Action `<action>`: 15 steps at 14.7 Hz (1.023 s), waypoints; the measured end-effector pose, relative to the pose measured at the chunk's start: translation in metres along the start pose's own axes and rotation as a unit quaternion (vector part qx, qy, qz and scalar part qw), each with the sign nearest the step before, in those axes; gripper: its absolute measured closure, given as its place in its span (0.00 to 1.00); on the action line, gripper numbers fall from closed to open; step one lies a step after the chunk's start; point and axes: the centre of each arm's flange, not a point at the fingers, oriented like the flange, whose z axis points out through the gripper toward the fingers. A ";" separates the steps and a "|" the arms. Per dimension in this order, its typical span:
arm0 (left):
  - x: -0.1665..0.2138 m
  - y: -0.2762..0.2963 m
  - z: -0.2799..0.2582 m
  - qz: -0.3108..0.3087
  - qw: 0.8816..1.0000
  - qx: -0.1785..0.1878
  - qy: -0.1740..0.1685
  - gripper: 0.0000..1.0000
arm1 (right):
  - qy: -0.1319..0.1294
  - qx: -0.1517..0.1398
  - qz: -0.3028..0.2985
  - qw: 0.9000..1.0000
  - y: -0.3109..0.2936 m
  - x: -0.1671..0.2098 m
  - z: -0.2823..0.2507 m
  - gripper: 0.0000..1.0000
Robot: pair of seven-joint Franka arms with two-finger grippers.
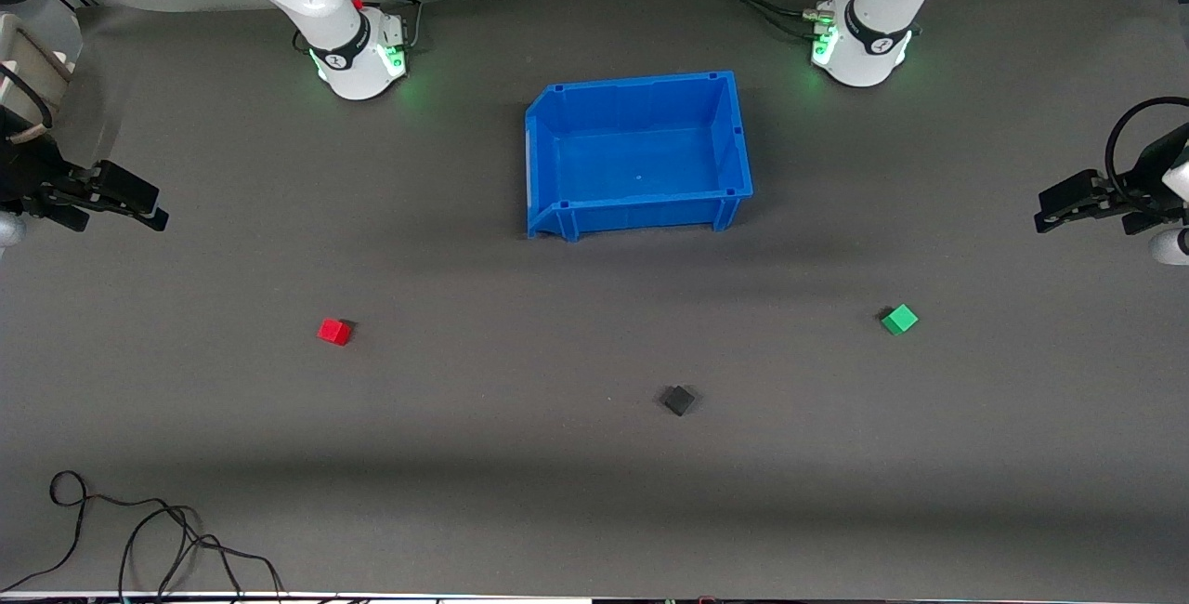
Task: Attach green and red cubes to black cube
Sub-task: 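Reach the right gripper to the red cube while the left gripper reaches the green cube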
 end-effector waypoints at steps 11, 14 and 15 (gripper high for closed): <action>0.018 -0.016 0.041 -0.093 0.995 0.000 -0.034 0.00 | -0.015 -0.002 -0.001 1.000 -0.002 0.011 0.019 0.00; 0.029 -0.044 0.072 -0.131 0.990 -0.002 -0.046 0.00 | -0.024 -0.003 -0.002 1.000 -0.003 0.015 0.029 0.00; 0.030 -0.054 0.082 -0.145 0.988 -0.003 -0.050 0.00 | -0.030 -0.004 -0.002 1.000 -0.004 0.018 0.035 0.00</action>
